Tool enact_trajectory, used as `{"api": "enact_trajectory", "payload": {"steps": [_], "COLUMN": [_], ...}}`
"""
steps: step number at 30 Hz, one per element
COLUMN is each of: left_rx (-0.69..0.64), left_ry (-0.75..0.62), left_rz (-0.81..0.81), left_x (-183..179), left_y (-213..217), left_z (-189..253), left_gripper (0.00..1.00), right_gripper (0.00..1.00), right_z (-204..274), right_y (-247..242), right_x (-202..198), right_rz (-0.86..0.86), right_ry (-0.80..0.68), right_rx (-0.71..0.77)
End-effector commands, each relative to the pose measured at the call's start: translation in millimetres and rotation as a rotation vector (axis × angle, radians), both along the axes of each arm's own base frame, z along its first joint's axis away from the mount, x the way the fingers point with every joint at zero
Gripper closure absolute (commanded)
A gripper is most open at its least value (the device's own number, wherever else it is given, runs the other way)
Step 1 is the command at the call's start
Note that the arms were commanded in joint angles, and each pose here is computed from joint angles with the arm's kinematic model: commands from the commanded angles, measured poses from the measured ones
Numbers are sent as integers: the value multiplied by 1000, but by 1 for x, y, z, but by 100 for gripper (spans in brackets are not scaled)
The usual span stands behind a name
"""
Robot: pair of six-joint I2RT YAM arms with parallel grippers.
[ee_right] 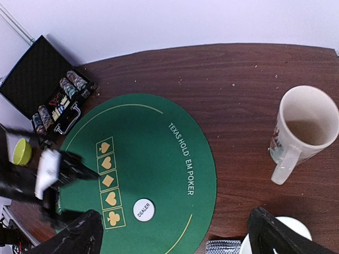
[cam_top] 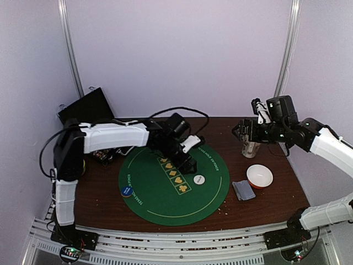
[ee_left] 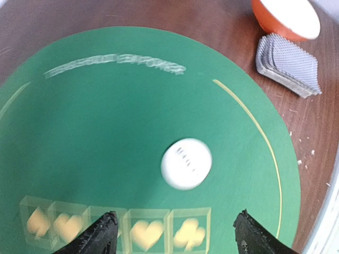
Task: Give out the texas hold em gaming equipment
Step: Place the dealer button on the poker table mat, then move the dealer button to the poker table mat.
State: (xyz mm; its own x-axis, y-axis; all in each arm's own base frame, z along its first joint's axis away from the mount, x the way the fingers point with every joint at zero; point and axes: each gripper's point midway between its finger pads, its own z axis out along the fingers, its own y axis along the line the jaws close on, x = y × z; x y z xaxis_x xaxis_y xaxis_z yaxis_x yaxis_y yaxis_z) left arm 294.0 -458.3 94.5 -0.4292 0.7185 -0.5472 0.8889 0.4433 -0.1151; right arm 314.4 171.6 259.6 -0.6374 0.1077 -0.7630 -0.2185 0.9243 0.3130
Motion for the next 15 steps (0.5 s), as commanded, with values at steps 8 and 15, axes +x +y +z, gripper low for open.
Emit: {"api": "enact_trajectory", "payload": {"steps": [8, 15], "left_rx": [17, 61], "left_ry": [13, 11], "left_rz": [499, 533], "left_x": [21, 9], "left_y": [206, 236], "left_z": [48, 38], "left_gripper": [14, 10], "right_gripper": [4, 9], "right_z": [-113, -200], "right_y": [101, 141], "right_x": [-12, -20], "right_rz": [175, 311], "right_ry": [265, 477], "right_rx": [-228, -388]}}
